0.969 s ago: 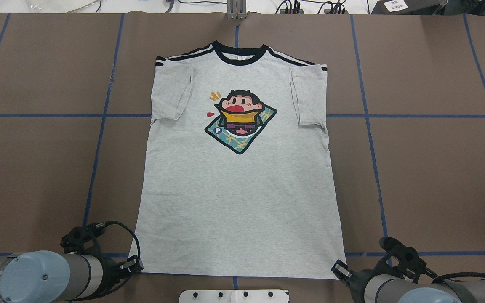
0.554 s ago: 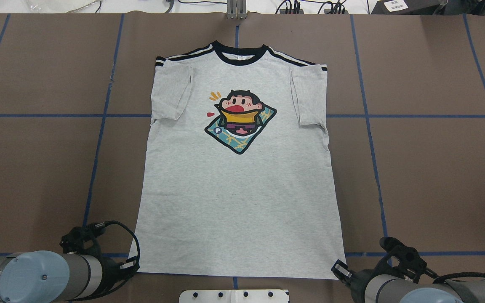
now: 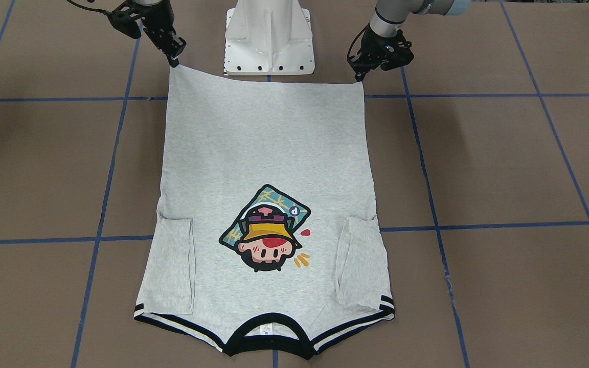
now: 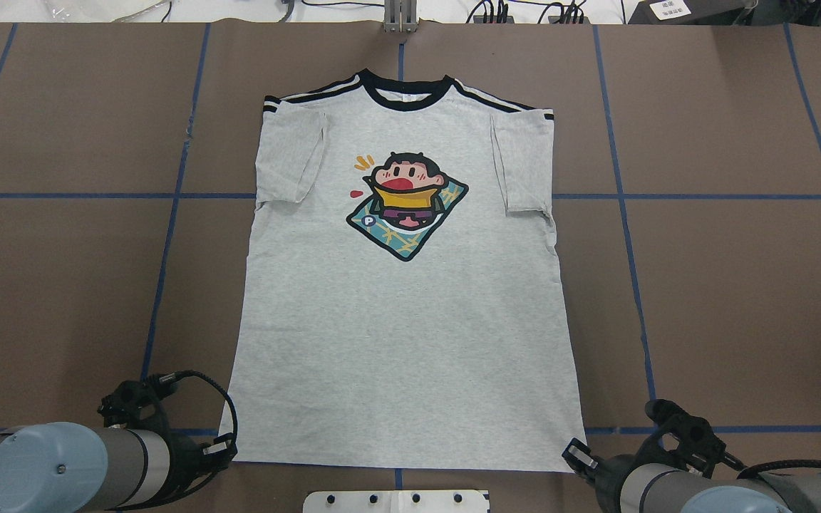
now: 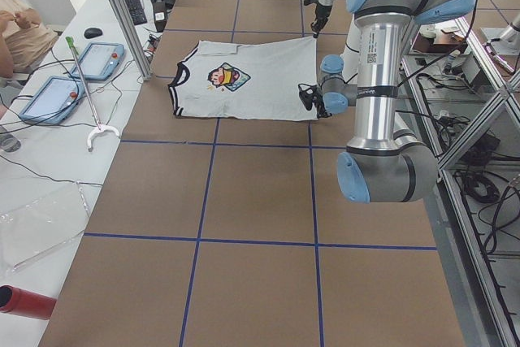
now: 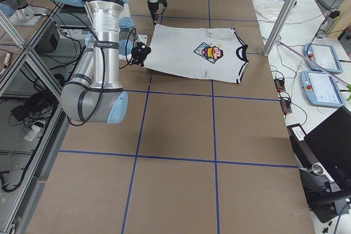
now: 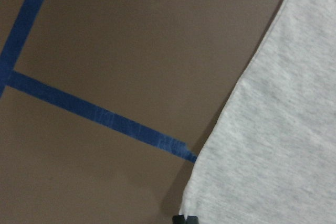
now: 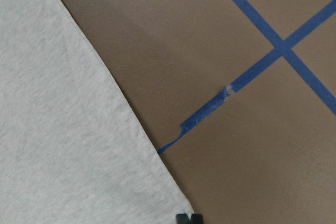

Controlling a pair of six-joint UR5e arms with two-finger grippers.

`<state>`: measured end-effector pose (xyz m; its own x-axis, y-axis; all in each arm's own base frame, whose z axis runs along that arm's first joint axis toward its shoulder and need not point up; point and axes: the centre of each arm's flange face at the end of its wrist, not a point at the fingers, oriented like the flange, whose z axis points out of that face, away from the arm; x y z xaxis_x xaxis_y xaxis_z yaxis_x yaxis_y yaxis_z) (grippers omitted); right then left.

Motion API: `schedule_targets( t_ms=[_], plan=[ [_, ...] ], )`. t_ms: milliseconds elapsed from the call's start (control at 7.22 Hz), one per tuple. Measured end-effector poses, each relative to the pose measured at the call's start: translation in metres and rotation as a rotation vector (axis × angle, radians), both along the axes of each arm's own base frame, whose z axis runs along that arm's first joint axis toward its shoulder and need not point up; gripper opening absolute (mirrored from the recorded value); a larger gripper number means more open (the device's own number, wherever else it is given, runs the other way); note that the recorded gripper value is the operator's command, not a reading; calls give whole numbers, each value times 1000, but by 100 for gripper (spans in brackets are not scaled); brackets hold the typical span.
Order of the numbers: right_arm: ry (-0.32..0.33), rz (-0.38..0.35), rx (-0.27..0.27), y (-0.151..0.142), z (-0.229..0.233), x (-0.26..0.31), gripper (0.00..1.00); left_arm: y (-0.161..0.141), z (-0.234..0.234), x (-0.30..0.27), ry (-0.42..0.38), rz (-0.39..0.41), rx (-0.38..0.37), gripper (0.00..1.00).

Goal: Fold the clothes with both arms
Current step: 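Lift the hem with both grippers and fold it over toward the collar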

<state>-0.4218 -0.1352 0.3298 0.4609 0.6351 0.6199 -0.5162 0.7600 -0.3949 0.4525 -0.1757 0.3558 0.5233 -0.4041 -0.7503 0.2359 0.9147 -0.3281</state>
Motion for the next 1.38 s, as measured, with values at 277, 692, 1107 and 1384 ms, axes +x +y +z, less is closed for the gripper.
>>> schedule_targets(
  t_ms=[277,692,1107,1384],
  plan=[
    [2,0,0,-1,-1,20,0,5,-47,-30,61,17,-1,0],
    [-24,16,-6,-10,-17,64,0,12,-112,-82,147,44,-21,0],
    [-65,80,-4,-97,-46,94,0,-65,-150,-91,168,-63,116,0],
    [-1,87,56,-181,-69,74,0,-164,-153,-76,54,-144,252,0]
  ],
)
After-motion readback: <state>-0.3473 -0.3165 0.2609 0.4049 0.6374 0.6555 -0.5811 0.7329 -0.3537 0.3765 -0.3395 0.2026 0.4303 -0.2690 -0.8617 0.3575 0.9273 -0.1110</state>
